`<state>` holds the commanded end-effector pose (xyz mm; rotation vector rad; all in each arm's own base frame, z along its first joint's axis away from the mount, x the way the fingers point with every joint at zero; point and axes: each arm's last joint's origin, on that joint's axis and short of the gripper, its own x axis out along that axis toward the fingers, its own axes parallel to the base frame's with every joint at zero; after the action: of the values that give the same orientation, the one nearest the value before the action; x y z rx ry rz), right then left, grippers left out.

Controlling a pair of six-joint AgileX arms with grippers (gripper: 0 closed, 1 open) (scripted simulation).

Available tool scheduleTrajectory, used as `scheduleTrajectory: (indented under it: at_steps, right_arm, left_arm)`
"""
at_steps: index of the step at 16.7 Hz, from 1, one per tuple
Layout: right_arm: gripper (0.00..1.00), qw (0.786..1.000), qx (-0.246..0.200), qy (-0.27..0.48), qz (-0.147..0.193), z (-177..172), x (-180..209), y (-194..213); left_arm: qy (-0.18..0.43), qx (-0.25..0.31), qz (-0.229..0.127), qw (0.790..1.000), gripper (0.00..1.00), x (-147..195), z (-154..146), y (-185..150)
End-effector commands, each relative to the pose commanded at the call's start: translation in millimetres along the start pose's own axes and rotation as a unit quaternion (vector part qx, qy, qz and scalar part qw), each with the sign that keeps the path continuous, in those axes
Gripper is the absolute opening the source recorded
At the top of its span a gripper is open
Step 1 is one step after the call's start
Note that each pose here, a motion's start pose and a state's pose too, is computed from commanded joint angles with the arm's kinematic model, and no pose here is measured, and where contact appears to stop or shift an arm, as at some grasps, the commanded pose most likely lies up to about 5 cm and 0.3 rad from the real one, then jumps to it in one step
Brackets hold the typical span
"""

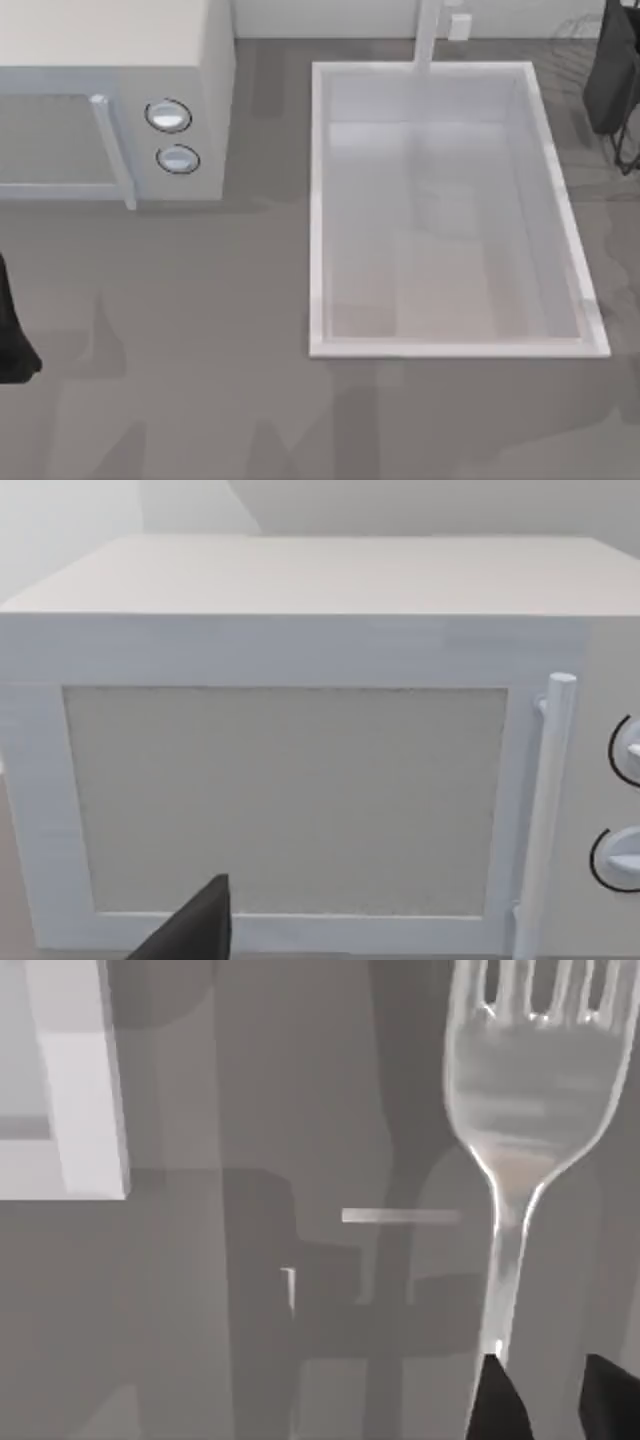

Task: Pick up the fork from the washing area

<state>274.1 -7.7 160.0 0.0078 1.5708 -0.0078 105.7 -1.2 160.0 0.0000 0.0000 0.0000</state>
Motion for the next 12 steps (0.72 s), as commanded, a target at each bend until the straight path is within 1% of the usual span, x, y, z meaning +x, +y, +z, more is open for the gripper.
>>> scheduleTrajectory:
  at_steps: [8,9,12]
  right_arm:
    - [0.98,1.000,0.000,0.000,0.000,0.0,0.0,0.0]
    - [1.00,1.000,0.000,0.000,0.000,0.0,0.0,0.0]
    - [1.00,1.000,0.000,0.000,0.000,0.0,0.0,0.0]
  left_arm:
    - [0.000,0.000,0.000,1.000,1.00,0.0,0.0,0.0]
    - [0.000,0.000,0.000,1.000,1.00,0.0,0.0,0.0]
    - [0.000,0.000,0.000,1.000,1.00,0.0,0.0,0.0]
